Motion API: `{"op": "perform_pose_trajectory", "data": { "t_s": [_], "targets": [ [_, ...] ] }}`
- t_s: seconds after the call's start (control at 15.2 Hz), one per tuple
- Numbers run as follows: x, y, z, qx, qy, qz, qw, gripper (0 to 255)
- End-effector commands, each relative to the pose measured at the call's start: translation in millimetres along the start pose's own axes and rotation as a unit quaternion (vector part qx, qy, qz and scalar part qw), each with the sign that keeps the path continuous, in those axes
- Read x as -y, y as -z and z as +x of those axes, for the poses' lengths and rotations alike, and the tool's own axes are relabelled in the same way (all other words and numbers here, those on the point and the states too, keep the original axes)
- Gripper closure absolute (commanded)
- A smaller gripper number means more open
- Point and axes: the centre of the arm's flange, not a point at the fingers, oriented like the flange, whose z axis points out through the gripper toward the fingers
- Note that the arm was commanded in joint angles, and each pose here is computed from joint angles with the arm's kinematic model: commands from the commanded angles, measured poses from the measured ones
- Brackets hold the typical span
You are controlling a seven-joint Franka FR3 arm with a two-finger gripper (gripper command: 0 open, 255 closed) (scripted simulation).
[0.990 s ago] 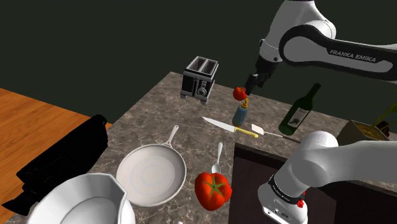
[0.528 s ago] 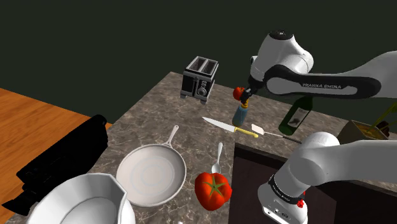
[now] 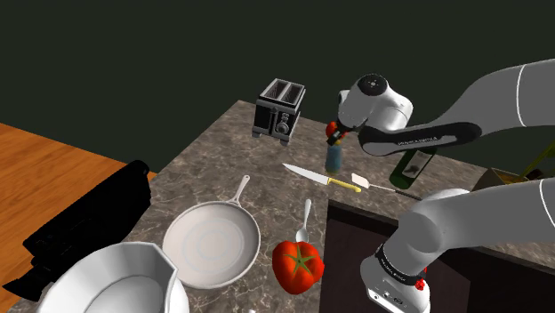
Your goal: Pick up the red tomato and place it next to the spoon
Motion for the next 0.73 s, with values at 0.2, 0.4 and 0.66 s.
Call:
{"op": "perform_pose_trajectory", "data": {
  "t_s": [0.2, 0.4, 0.66],
  "targets": [
    [0, -75, -9, 0.002, 0.035, -0.062, 0.9974, 0],
    [16, -42, 23, -0.132, 0.037, 0.005, 0.9905, 0],
    [9, -88, 21, -0.112, 0.055, -0.051, 0.9909, 0]
  ]
}}
